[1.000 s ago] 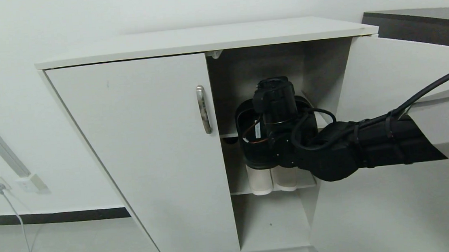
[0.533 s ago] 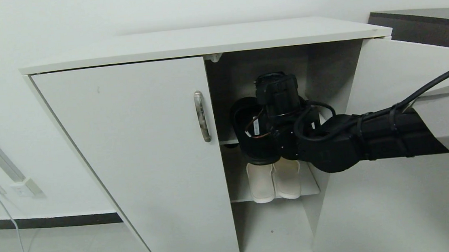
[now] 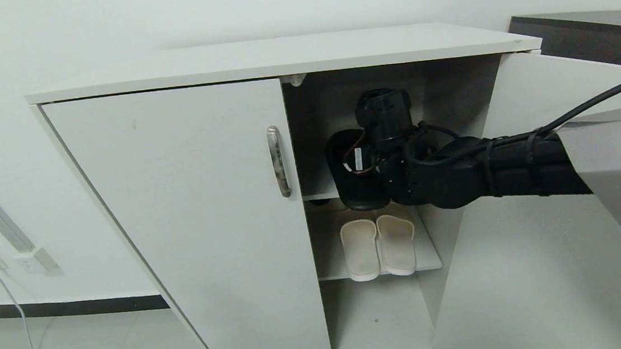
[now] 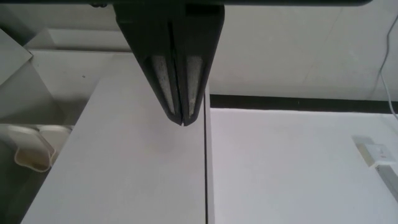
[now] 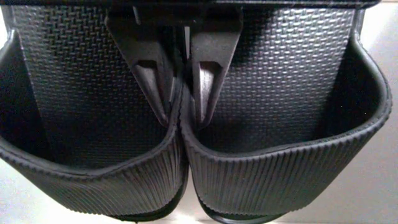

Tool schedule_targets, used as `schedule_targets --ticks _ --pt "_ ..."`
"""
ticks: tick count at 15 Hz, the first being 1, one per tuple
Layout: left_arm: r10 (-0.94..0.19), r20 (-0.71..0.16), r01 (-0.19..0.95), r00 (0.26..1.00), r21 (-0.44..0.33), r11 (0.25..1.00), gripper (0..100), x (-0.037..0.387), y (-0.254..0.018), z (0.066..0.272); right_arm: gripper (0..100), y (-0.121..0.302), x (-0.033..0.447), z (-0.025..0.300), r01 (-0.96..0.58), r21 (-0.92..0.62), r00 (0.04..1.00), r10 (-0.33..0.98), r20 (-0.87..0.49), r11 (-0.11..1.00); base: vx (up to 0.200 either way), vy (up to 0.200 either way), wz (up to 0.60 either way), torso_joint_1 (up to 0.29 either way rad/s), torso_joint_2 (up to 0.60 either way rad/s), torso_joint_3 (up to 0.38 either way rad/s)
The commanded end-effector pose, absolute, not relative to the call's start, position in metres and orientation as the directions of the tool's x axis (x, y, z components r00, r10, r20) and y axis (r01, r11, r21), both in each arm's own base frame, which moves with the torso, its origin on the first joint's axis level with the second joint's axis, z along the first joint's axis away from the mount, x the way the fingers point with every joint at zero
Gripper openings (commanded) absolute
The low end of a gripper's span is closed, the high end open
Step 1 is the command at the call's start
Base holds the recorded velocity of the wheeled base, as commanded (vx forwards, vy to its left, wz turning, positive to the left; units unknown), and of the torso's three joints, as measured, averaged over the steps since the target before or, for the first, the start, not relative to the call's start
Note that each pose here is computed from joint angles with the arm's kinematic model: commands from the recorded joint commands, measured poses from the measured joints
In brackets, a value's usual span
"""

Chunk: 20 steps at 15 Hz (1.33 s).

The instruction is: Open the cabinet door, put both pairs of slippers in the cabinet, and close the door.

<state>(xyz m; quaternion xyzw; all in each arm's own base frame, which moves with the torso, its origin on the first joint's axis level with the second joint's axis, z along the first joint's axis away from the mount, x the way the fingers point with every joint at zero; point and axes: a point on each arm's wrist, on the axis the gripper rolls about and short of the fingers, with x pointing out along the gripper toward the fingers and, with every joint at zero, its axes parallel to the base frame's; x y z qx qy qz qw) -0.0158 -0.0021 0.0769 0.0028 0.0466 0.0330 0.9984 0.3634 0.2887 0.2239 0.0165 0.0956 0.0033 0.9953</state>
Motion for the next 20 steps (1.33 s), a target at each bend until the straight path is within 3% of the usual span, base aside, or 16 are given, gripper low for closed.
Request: schedule_targets --ticks 1,13,14,20 --pt "0.066 -0.093 -0.065 0.993 0.008 0.998 0 -0.016 -0.002 0.077 0 0.292 0.378 0.213 0.01 0.033 0.982 -0.004 -0.189 0.999 0.0 0.0 0.0 0.0 0.0 0.0" --pt "0.067 -0.093 -0.067 0.993 0.008 0.998 0 -0.016 -0.002 0.077 0 0.289 0.4 0.207 0.037 0.028 0.985 -0.031 -0.171 0.999 0.0 0.0 0.0 0.0 0.0 0.0" --pt "0.066 -0.093 -0.065 0.993 0.008 0.998 0 -0.016 -0.002 0.077 100 0.288 0.4 0.207 0.037 0.026 0.984 -0.032 -0.174 0.999 0.0 0.0 0.0 0.0 0.0 0.0" --pt "0.067 -0.093 -0.067 0.993 0.007 0.998 0 -0.016 -0.002 0.077 100 0.281 0.372 0.223 0.02 0.025 0.983 -0.015 -0.184 0.999 0.0 0.0 0.0 0.0 0.0 0.0"
